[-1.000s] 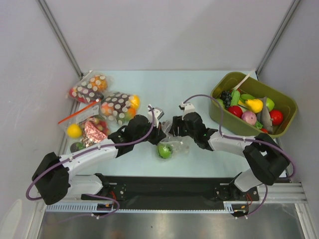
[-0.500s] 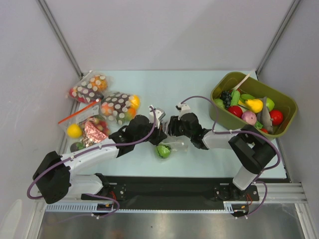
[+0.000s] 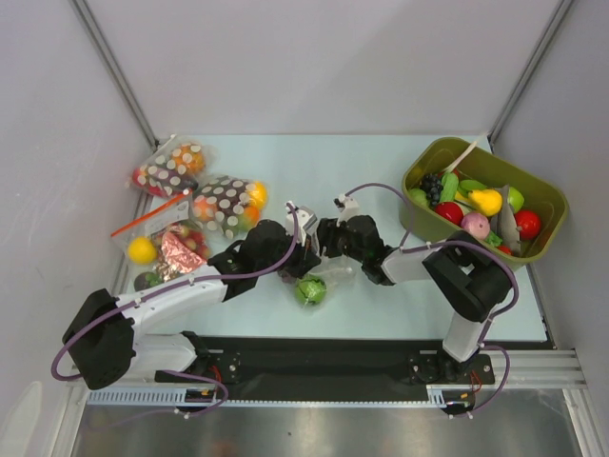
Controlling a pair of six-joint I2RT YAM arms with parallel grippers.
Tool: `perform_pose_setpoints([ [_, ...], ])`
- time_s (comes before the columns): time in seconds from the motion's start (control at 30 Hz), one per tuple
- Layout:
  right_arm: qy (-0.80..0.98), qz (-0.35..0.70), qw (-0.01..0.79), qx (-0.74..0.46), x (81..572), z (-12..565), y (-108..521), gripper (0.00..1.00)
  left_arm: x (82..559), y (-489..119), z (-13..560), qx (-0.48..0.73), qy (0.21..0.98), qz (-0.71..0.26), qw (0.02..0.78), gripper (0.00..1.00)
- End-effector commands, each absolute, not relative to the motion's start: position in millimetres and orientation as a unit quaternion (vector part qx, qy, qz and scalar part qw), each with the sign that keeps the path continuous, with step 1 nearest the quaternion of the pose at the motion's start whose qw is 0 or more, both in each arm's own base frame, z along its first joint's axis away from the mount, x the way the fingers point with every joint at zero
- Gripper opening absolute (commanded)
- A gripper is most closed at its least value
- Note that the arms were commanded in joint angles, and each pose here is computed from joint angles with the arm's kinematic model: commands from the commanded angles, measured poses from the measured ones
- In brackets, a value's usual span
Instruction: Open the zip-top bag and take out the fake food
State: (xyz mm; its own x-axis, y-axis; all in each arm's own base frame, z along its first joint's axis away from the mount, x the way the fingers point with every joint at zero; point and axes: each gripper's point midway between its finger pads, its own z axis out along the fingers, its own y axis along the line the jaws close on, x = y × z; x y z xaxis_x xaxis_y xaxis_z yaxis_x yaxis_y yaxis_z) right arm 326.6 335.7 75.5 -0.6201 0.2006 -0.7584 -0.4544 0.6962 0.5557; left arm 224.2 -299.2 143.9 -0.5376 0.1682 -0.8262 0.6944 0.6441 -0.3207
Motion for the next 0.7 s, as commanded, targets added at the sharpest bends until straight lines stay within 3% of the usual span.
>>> perform_pose_setpoints([
  [0.0,0.777,0.438,0.445,-0.072,337.7,105.4,356.0,0.64,216.2,-310.8,149.3,0.284,0.796,-0.353,0.401,0.0],
  [0.33,0.77,0.471,0.423,-0.082,334.3,95.8,379.6,0.61,215.8,-315.1,151.4,0.296,0.791,-0.355,0.401,0.0],
  [0.53,0.764,0.474,0.428,-0.09,334.0,101.4,386.6,0.32,216.9,-313.0,147.9,0.292,0.795,-0.349,0.401,0.0],
  [0.57,0.764,0.474,0.429,-0.089,333.7,101.1,386.7,0.23,217.1,-312.1,147.6,0.29,0.796,-0.348,0.402,0.0],
  [0.67,0.767,0.467,0.432,-0.085,334.2,101.2,380.4,0.15,221.3,-305.8,149.5,0.277,0.801,-0.334,0.412,0.0],
])
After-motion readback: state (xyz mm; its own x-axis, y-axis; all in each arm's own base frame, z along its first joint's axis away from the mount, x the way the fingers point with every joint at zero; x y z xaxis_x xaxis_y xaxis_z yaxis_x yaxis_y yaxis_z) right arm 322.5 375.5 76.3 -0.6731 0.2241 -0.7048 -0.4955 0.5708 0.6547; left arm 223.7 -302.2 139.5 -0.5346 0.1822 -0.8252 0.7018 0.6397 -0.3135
